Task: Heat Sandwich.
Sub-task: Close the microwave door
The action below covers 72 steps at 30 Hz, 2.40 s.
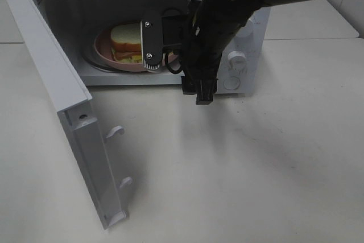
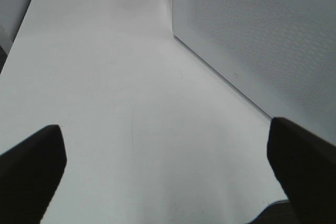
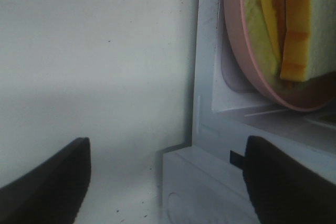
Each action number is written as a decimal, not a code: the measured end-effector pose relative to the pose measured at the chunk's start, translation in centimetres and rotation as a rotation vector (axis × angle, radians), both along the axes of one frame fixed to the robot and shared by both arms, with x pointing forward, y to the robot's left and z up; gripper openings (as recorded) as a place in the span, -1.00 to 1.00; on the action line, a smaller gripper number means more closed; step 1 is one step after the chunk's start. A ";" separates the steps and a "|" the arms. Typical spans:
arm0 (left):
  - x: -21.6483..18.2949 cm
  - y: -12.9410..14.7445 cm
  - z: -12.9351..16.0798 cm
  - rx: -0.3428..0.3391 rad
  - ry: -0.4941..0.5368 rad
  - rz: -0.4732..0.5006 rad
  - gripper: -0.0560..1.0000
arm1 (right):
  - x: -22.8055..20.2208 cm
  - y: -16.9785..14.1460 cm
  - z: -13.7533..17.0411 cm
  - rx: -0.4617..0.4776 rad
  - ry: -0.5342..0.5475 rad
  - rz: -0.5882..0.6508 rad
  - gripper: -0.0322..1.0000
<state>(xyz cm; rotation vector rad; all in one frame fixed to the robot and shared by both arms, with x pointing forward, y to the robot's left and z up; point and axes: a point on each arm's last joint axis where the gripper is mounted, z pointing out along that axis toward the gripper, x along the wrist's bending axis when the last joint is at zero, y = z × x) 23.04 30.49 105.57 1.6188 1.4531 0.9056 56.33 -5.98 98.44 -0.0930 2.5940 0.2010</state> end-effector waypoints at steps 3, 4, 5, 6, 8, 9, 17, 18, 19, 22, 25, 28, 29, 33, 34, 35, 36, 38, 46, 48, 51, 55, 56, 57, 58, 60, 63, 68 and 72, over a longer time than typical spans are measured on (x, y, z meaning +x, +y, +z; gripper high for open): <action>0.0 0.0 0.0 0.000 0.000 0.000 0.98 | -0.7 -0.5 0.1 0.012 0.008 -0.021 0.56; 0.0 0.0 0.0 0.000 0.000 0.000 0.98 | -1.3 -1.0 0.3 0.021 0.013 -0.035 0.56; 0.0 0.0 0.0 0.000 0.000 0.000 0.98 | -1.3 -1.0 0.3 0.021 0.013 -0.035 0.56; 0.0 0.0 0.0 0.000 0.000 0.000 0.98 | -1.7 -1.3 0.3 0.027 0.015 -0.042 0.57; 0.0 0.0 0.0 0.000 0.000 0.000 0.98 | -2.3 -1.7 0.5 0.042 0.010 -0.047 0.58; 0.0 0.0 0.0 0.000 0.000 0.000 0.98 | -3.0 -2.2 0.7 0.058 0.008 -0.056 0.58; 0.0 0.0 0.0 0.000 0.000 0.000 0.98 | -5.5 -4.3 2.6 0.106 -0.015 -0.084 0.57; 0.0 0.0 0.0 0.000 0.000 0.000 0.98 | -5.9 -4.6 2.9 0.117 -0.016 -0.097 0.56; 0.0 0.0 0.0 0.000 0.000 0.000 0.98 | -6.3 -4.9 3.0 0.128 -0.015 -0.111 0.55; 0.0 0.0 0.0 0.000 0.000 0.000 0.98 | -7.4 -5.7 3.5 0.165 -0.011 -0.160 0.55; 0.0 0.0 0.0 0.000 0.000 0.000 0.98 | -8.2 -6.4 3.8 0.195 -0.009 -0.195 0.55; 0.0 0.0 0.0 0.000 0.000 0.000 0.98 | -9.8 -7.7 3.8 0.243 0.013 -0.277 0.55; 0.0 0.0 0.0 0.000 0.000 0.000 0.98 | -10.2 -8.0 3.8 0.260 0.016 -0.299 0.55; 0.0 0.0 0.0 0.000 0.000 0.000 0.98 | -11.9 -9.4 4.0 0.325 0.028 -0.384 0.55; 0.0 0.0 0.0 0.000 0.000 0.000 0.98 | -12.4 -9.7 4.0 0.339 0.030 -0.404 0.55; 0.0 0.0 0.0 0.000 0.000 0.000 0.98 | -12.4 -9.7 4.0 0.339 0.030 -0.404 0.55; 0.0 0.0 0.0 0.000 0.000 0.000 0.98 | -13.2 -10.5 4.1 0.363 0.041 -0.453 0.55; 0.0 0.0 0.0 0.000 0.000 0.000 0.98 | -14.0 -11.2 4.3 0.380 0.051 -0.504 0.55; 0.0 0.0 0.0 0.000 0.000 0.000 0.98 | -17.2 -14.4 5.9 0.417 0.095 -0.760 0.55; 0.0 0.0 0.0 0.000 0.000 0.000 0.98 | -17.6 -14.8 6.2 0.424 0.098 -0.792 0.55; 0.0 0.0 0.0 0.000 0.000 0.000 0.98 | -19.2 -16.3 6.8 0.398 0.127 -0.894 0.55; 0.0 0.0 0.0 0.000 0.000 0.000 0.98 | -20.9 -17.6 7.4 0.391 0.160 -0.943 0.55; 0.0 0.0 0.0 0.000 0.000 0.000 0.98 | -21.3 -17.9 7.6 0.395 0.168 -0.951 0.55; 0.0 0.0 0.0 0.000 0.000 0.000 0.98 | -21.3 -17.9 7.6 0.395 0.168 -0.951 0.55; 0.0 0.0 0.0 0.000 0.000 0.000 0.98 | -22.2 -18.4 7.9 0.406 0.180 -0.963 0.55; 0.0 0.0 0.0 0.000 0.000 0.000 0.98 | -22.9 -18.9 8.1 0.414 0.190 -0.973 0.55; 0.0 0.0 0.0 0.000 0.000 0.000 0.98 | -24.1 -19.8 8.6 0.442 0.189 -0.979 0.55; 0.0 0.0 0.0 0.000 0.000 0.000 0.98 | -26.0 -21.4 9.5 0.536 0.152 -0.976 0.55; 0.0 0.0 0.0 0.000 0.000 0.000 0.98 | -27.1 -22.7 9.9 0.609 0.103 -1.031 0.55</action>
